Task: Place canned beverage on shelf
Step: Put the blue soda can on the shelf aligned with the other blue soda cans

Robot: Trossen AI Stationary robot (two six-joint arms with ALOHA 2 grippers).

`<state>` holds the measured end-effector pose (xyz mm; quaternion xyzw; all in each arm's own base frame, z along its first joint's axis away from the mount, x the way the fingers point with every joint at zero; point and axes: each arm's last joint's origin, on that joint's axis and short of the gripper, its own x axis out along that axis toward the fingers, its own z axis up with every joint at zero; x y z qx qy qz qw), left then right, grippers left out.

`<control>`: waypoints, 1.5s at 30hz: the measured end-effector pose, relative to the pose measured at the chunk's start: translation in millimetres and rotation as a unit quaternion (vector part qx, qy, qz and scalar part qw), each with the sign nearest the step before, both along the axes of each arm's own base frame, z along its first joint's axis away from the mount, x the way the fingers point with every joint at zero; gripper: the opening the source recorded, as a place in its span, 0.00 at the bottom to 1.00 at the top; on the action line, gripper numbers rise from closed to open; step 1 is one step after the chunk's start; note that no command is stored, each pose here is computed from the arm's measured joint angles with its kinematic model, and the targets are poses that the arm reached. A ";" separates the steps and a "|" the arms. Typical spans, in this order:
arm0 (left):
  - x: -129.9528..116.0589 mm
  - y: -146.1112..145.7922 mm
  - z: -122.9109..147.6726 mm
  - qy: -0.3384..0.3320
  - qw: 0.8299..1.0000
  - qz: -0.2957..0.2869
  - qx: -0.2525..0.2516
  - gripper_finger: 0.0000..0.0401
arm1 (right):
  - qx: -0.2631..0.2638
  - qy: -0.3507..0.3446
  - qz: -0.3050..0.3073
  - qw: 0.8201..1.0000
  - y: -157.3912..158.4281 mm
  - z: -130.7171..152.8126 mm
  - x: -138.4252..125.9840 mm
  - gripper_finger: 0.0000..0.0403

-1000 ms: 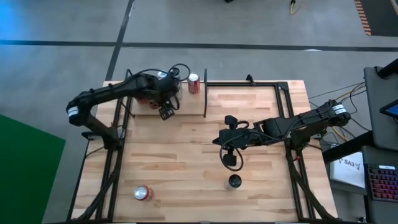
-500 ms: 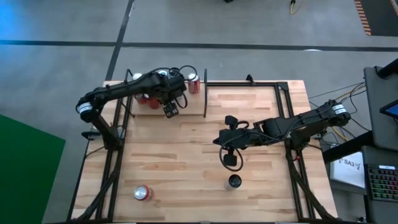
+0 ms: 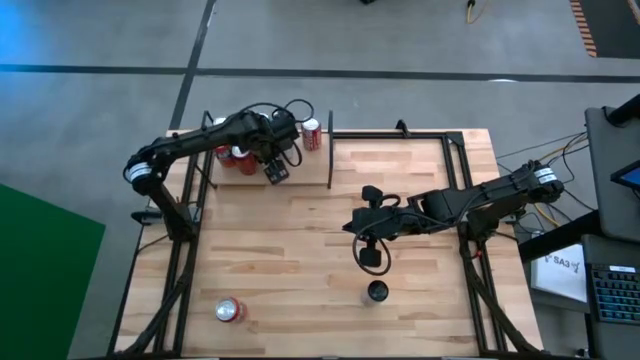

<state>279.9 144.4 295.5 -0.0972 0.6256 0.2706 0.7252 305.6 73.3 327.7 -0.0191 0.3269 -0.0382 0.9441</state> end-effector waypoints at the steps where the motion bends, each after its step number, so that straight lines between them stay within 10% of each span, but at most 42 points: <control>1: 0.3 0.2 -0.1 -0.002 1.000 0.002 0.001 0.58 | 0.000 0.000 0.000 1.000 0.0 0.0 0.0 0.02; 45: 1.5 3.2 -0.9 -0.015 1.000 -0.003 0.002 0.64 | 0.000 0.013 -0.003 1.000 -0.2 -2.1 -1.8 0.02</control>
